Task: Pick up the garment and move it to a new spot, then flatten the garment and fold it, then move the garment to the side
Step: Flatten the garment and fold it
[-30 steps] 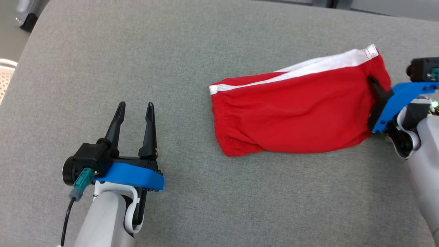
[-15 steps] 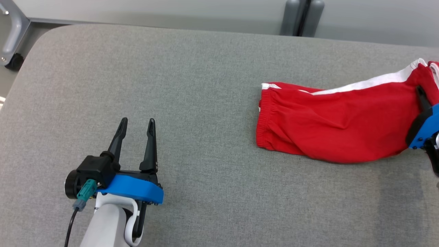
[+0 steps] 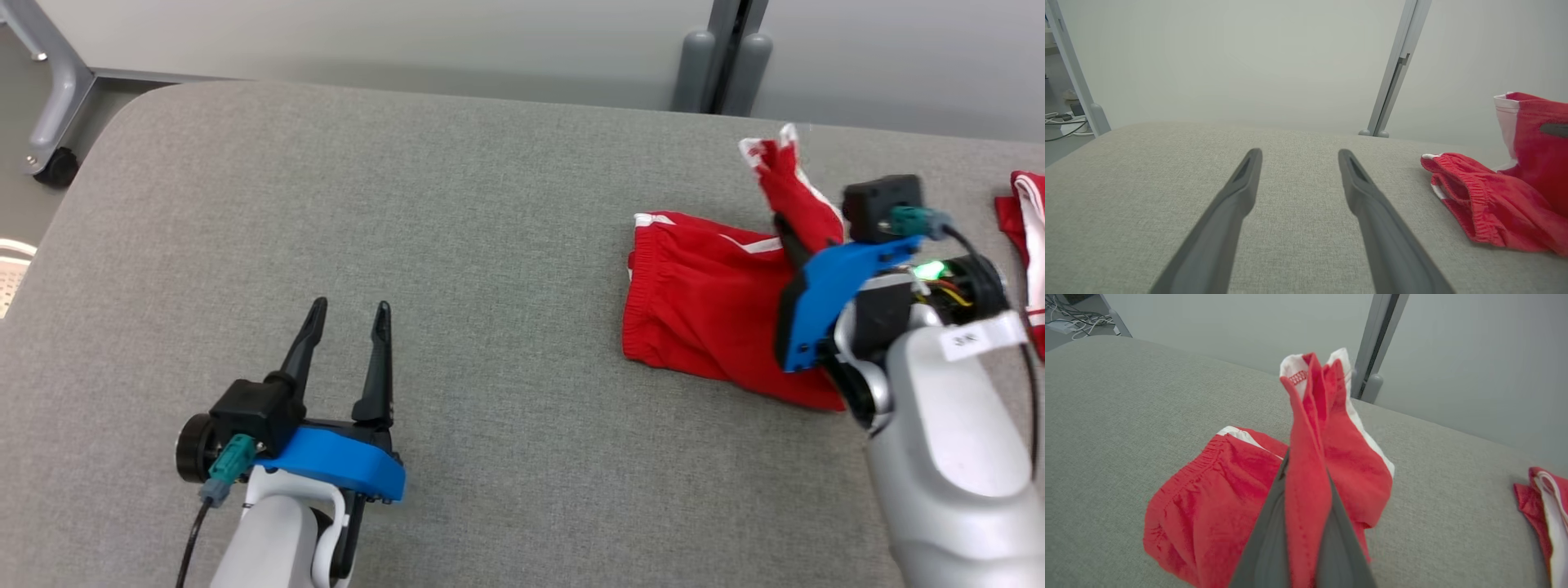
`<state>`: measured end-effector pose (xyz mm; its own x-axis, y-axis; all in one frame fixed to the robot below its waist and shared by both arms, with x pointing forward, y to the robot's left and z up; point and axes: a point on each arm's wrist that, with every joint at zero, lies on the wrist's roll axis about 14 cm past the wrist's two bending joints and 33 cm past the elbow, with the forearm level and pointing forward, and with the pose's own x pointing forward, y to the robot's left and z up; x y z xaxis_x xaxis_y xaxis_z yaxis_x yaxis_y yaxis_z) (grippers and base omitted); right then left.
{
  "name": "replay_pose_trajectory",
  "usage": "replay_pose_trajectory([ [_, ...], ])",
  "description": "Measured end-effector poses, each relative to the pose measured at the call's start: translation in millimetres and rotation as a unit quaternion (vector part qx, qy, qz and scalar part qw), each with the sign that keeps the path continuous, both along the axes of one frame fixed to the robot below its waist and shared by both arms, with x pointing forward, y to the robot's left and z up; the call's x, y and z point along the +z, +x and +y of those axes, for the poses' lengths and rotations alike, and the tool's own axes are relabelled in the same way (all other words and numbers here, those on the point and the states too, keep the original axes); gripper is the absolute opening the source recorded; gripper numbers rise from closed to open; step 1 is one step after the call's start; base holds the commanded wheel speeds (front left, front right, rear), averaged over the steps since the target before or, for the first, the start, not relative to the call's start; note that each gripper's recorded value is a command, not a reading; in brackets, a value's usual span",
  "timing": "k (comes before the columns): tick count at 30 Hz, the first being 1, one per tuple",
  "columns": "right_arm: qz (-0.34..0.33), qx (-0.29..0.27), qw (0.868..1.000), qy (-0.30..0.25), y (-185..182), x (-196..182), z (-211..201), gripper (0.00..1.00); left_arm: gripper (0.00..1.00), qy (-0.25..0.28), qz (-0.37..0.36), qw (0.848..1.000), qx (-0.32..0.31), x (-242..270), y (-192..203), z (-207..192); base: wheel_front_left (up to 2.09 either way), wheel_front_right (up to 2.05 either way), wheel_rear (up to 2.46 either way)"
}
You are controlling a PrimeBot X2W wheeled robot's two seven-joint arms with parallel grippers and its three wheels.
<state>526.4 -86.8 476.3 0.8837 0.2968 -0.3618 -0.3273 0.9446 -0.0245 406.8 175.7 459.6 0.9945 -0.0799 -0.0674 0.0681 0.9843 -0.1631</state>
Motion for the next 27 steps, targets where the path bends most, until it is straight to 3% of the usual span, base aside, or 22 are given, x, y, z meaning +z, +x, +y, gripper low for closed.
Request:
replay_pose_trajectory([
  [9,0.070,0.083,0.994,-0.023,-3.0,-36.9,71.8,0.00,1.00,-0.002,0.009,1.000,-0.001,-4.8,-1.8,0.9,0.00,0.00,0.00],
  [10,0.077,0.086,0.993,-0.024,-3.8,-41.8,74.6,0.60,1.00,-0.004,0.011,1.000,0.002,-5.8,-2.4,2.4,0.00,0.00,0.00],
  [11,0.084,0.089,0.992,-0.025,-4.7,-46.6,76.7,1.00,1.00,-0.004,0.012,1.000,0.004,-6.6,-2.8,3.7,0.00,0.00,0.00],
  [15,0.081,0.100,0.991,0.039,-6.9,-41.3,96.2,1.00,1.00,-0.003,0.014,1.000,0.008,-7.4,-3.7,6.8,0.00,0.00,0.00],
  [17,0.074,0.106,0.984,0.122,-9.0,-20.5,112.1,1.00,1.00,-0.003,0.013,1.000,0.009,-6.5,-3.5,7.6,0.00,0.00,0.00],
  [18,0.070,0.119,0.971,0.195,-14.3,4.0,127.3,1.00,1.00,-0.004,0.009,1.000,0.010,-4.5,-2.3,8.5,0.00,0.00,0.00],
  [19,0.059,0.124,0.966,0.220,-15.1,17.5,130.5,1.00,1.00,-0.003,0.008,1.000,0.009,-3.5,-1.6,8.5,0.00,0.00,0.00],
  [23,0.006,0.123,0.960,0.250,-12.4,54.6,121.8,1.00,1.00,-0.003,0.004,1.000,0.004,-1.5,-0.6,5.7,0.00,0.00,0.00],
  [27,-0.071,0.074,0.969,0.223,-4.3,80.1,61.7,1.00,1.00,-0.006,0.000,1.000,-0.006,1.1,-1.8,-1.1,0.00,0.00,0.00],
])
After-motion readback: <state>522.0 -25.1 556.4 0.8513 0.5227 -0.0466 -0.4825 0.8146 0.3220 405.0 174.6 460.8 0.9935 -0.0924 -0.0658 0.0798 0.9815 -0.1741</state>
